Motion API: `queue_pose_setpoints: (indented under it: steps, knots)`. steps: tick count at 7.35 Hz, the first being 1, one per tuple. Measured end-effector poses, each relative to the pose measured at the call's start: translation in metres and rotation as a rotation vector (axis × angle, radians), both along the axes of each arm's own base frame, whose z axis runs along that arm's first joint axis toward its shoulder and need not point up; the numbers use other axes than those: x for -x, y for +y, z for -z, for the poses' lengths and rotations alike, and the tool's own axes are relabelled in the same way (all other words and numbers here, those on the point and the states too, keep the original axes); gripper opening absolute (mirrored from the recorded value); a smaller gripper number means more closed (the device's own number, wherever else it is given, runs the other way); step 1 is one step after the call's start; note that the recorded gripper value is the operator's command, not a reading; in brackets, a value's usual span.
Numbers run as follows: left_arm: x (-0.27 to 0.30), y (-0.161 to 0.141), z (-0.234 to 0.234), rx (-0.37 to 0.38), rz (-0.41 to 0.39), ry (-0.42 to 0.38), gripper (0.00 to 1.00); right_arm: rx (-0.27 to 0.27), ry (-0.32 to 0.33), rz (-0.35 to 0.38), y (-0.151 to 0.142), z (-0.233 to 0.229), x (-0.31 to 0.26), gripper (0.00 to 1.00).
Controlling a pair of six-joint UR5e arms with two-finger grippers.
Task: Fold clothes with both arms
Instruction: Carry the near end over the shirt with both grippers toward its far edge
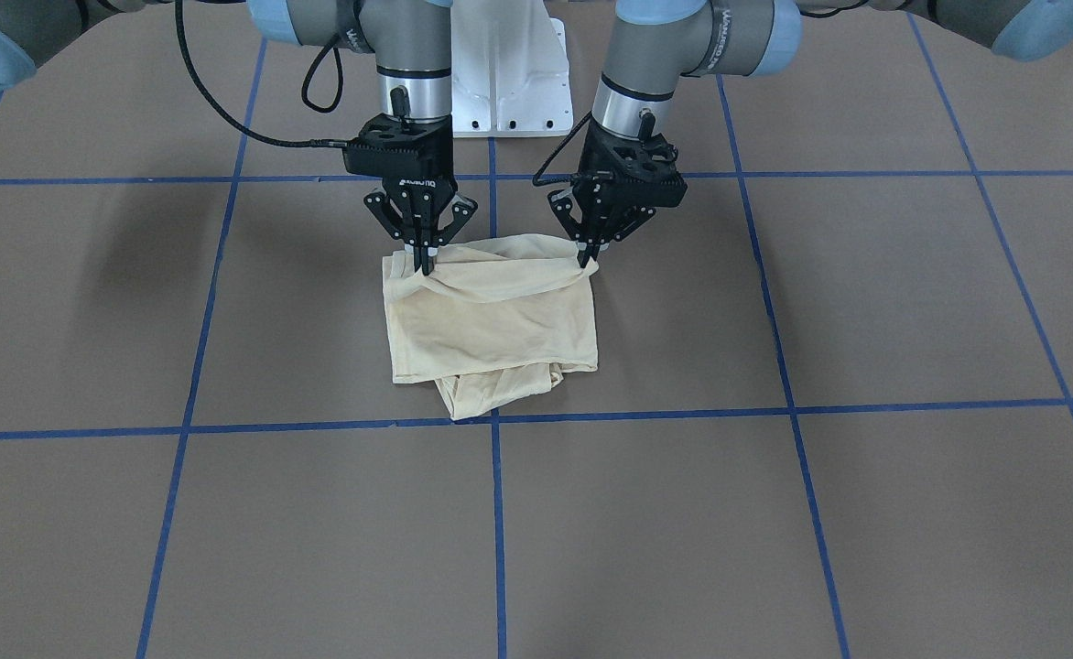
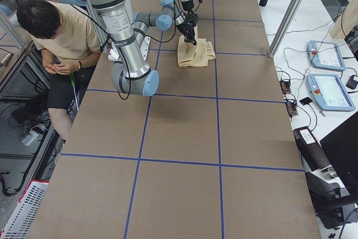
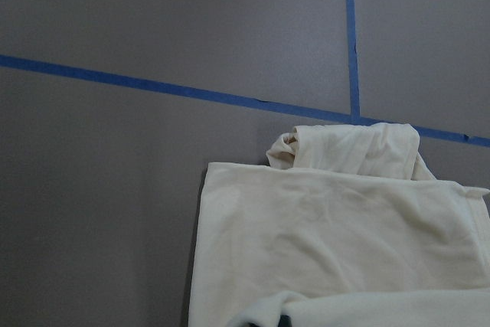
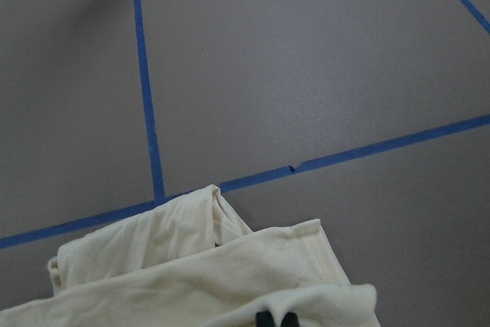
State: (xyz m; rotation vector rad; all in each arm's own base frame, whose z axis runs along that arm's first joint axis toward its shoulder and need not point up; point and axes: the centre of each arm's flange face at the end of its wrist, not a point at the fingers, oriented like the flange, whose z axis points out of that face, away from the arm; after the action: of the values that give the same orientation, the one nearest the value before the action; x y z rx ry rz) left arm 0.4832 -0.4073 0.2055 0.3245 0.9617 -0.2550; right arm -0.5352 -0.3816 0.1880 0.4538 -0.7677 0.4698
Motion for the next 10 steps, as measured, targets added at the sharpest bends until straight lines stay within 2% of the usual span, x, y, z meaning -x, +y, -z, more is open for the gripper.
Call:
queue_pose_setpoints:
  steps: [2,4,5,6,8,10]
  knots:
    - [-0.008,-0.025,-0.015,-0.018,0.012,-0.020,0.00,-0.017,0.001,0.012,-0.036,-0.016,0.022,0.00]
    - [-0.020,-0.038,-0.030,-0.026,0.011,-0.034,0.00,-0.019,0.024,0.028,-0.054,-0.027,0.026,0.00]
    - [-0.025,-0.041,-0.034,-0.026,0.009,-0.041,0.12,-0.019,0.032,0.032,-0.057,-0.030,0.026,0.00]
    - [-0.027,-0.043,-0.038,-0.024,0.009,-0.046,0.99,-0.019,0.034,0.033,-0.059,-0.030,0.026,0.98]
    - [-0.027,-0.045,-0.038,-0.054,-0.003,-0.040,1.00,-0.018,0.029,0.041,-0.062,-0.026,0.024,1.00]
    - [-0.010,-0.052,-0.029,-0.138,-0.033,-0.034,1.00,0.023,-0.019,0.101,-0.077,-0.005,0.012,1.00]
